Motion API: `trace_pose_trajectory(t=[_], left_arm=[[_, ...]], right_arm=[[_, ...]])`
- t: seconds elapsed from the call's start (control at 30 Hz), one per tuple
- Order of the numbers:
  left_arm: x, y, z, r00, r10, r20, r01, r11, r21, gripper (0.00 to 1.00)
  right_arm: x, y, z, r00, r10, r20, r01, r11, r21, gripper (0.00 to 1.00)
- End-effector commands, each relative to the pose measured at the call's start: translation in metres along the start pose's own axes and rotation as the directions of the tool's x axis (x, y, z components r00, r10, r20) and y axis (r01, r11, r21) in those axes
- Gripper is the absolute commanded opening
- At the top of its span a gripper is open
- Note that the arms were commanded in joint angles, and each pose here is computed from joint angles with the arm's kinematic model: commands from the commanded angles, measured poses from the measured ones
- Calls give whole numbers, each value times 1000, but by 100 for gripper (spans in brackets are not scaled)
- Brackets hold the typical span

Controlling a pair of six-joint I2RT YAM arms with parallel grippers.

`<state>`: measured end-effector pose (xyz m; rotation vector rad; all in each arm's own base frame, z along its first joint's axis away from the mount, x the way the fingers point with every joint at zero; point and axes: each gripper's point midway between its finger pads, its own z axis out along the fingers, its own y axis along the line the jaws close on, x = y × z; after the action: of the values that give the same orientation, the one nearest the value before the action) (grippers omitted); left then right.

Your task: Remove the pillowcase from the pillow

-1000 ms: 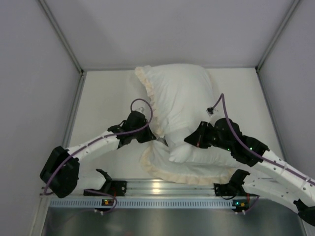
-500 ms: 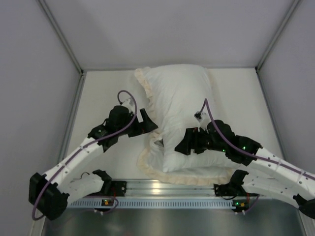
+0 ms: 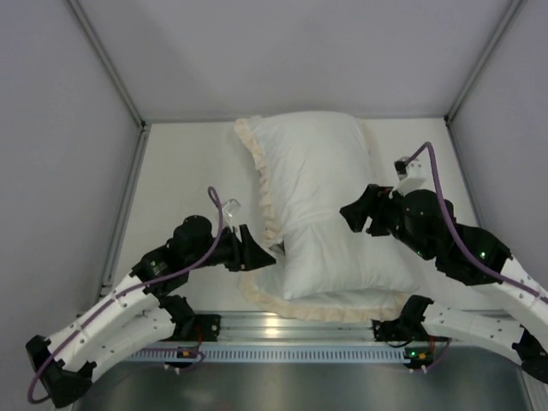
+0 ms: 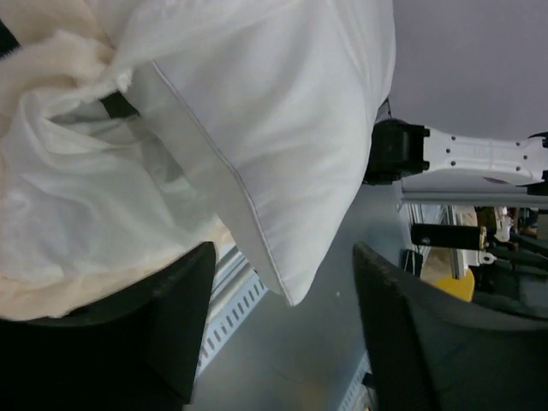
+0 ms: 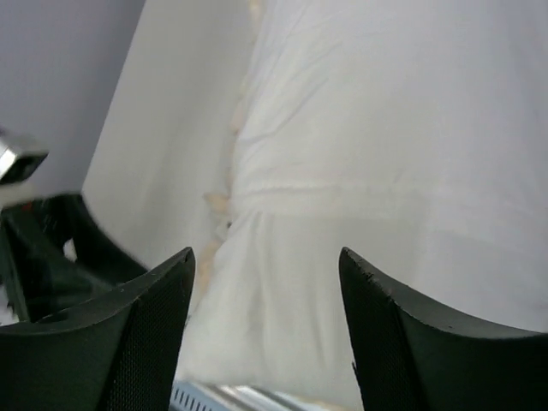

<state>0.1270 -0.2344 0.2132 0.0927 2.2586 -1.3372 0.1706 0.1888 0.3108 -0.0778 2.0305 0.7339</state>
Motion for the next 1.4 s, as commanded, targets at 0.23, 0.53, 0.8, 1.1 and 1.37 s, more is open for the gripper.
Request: trace_pose_trajectory(t=[0.23, 0.53, 0.8, 1.1, 1.37], left_arm=[[47, -80, 62, 981, 130, -142, -128, 992, 23, 23], [107, -63, 143, 958, 183, -223, -207, 974, -92, 23], [61, 40, 122, 996, 7, -90, -33, 956, -290, 22], [-102, 86, 15, 976, 107, 190, 16, 835, -550, 63], [-95, 38, -3, 978, 91, 186, -10, 918, -397, 99]], right_arm=[[-45, -165, 44, 1000, -11, 14, -2, 727, 687, 56], [32, -189, 94, 978, 169, -122, -74, 827, 557, 30], [158, -132, 101, 917, 217, -335, -99, 936, 337, 23], [186, 51, 42, 919, 29, -394, -105, 979, -173, 25], [99, -13, 19, 993, 15, -120, -3, 995, 103, 60]])
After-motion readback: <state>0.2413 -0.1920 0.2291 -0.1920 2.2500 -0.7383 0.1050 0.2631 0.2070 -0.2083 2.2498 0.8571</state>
